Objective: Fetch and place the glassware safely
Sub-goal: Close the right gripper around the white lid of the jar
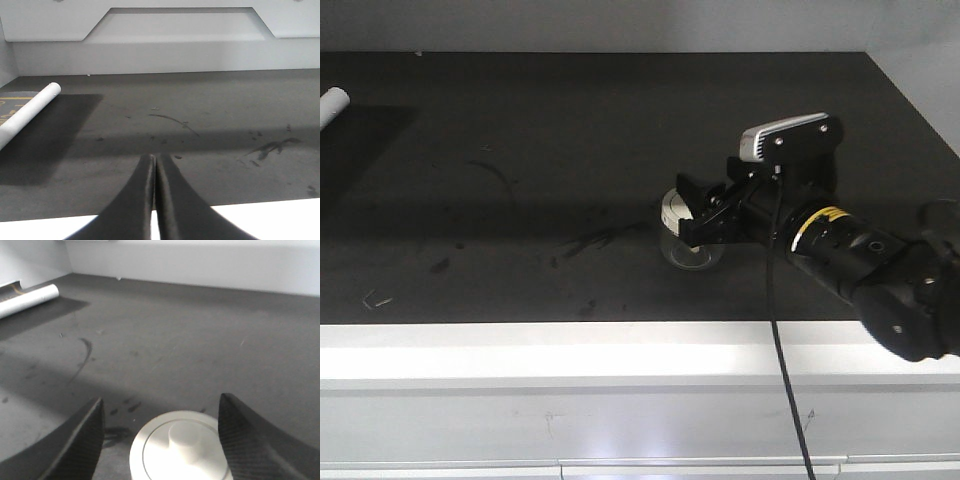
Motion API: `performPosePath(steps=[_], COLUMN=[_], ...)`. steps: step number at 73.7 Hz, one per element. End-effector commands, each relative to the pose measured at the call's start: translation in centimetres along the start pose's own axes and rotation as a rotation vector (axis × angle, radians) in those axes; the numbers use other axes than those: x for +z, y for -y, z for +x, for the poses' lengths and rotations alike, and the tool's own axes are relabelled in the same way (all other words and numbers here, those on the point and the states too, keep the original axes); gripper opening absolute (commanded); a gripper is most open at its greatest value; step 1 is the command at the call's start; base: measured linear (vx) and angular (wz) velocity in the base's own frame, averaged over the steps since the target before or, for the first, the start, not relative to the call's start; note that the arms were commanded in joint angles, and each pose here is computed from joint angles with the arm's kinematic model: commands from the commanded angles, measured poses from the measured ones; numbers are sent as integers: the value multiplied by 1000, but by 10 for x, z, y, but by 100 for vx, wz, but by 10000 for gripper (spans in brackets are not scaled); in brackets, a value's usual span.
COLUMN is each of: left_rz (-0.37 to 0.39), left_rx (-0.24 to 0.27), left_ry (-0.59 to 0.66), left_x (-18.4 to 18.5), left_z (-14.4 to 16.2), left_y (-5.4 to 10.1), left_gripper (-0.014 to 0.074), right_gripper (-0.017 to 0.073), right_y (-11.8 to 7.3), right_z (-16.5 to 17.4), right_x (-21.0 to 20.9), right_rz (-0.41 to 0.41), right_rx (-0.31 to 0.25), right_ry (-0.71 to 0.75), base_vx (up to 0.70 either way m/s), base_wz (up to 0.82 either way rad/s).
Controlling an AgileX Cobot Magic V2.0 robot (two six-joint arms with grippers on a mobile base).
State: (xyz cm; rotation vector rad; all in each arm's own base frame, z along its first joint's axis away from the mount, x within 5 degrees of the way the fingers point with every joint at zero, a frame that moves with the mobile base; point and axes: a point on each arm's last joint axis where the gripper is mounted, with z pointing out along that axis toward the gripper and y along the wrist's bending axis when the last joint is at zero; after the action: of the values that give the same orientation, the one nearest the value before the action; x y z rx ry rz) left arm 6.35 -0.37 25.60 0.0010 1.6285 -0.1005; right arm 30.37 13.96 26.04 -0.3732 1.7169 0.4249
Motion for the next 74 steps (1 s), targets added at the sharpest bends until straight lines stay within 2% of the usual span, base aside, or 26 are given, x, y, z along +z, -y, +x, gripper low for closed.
performPosePath(steps=[1, 24, 36, 54, 64, 74], left_rz=[16, 16, 16, 16, 16, 16], left_rx=[-9, -9, -9, -9, -9, -9], left_ry=[84, 84, 84, 84, 84, 84], left_x=[-1, -1, -1, -1, -1, -1], left_z=[-15, -15, -15, -15, -15, -15], left_y=[2, 2, 2, 2, 2, 2], left_gripper=[-7, -7, -7, -7, -7, -7], right_gripper=[450, 432, 432, 428, 391, 315], right_y=[-3, 2, 15, 16, 15, 16], right_z=[-21, -16, -5, 0, 7, 19], right_x=[4, 35, 42, 43, 43, 47], right_rz=[-34, -25, 10, 2, -15, -16], right_rx=[-3, -4, 10, -22, -51, 17], right_ry=[160, 127, 93, 61, 25, -7], base_vx=[0, 0, 0, 0, 0, 0], base_wz=[0, 0, 0, 0, 0, 0])
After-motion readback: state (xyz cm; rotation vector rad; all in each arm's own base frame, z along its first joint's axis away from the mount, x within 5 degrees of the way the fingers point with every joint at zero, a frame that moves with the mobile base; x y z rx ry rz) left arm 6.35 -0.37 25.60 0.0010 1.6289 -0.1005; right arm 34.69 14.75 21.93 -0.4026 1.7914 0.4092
